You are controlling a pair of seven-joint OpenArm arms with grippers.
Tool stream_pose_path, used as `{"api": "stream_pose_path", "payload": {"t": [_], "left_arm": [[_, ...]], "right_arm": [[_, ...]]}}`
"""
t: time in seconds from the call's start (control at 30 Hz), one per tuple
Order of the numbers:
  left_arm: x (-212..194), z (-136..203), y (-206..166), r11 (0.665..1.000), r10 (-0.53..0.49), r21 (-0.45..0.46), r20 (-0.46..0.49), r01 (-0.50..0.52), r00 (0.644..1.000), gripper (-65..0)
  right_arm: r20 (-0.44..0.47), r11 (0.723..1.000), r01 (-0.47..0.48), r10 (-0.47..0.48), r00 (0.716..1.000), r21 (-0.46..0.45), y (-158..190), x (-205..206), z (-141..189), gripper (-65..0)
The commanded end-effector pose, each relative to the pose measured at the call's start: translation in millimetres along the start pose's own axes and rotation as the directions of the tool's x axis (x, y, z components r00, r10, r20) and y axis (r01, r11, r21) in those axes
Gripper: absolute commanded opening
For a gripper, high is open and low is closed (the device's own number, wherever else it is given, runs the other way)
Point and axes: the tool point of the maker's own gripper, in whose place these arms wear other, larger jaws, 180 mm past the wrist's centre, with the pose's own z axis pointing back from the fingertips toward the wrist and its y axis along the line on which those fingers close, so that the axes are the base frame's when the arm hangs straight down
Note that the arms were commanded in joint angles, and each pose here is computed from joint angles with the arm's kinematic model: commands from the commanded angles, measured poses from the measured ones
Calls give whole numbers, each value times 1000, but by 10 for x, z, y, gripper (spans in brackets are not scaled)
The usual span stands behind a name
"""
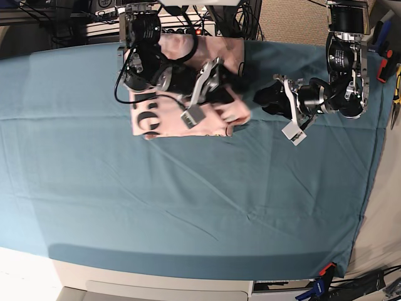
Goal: Fold the T-shirt properly
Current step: 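Release the left gripper and smooth the folded stack with the right gripper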
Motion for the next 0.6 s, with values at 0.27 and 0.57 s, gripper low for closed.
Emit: {"api": "stream_pose_path", "payload": {"t": [0.27,0.57], "left_arm": [[154,52,-16,1000,-30,-6,48,30,998,-409],[155,51,-17,1000,-30,-7,48,30,998,-409]], "right_arm": [[60,998,-25,22,998,51,126,174,2,-328],[80,972,-33,53,995,-233,-493,196,307,-328]]}}
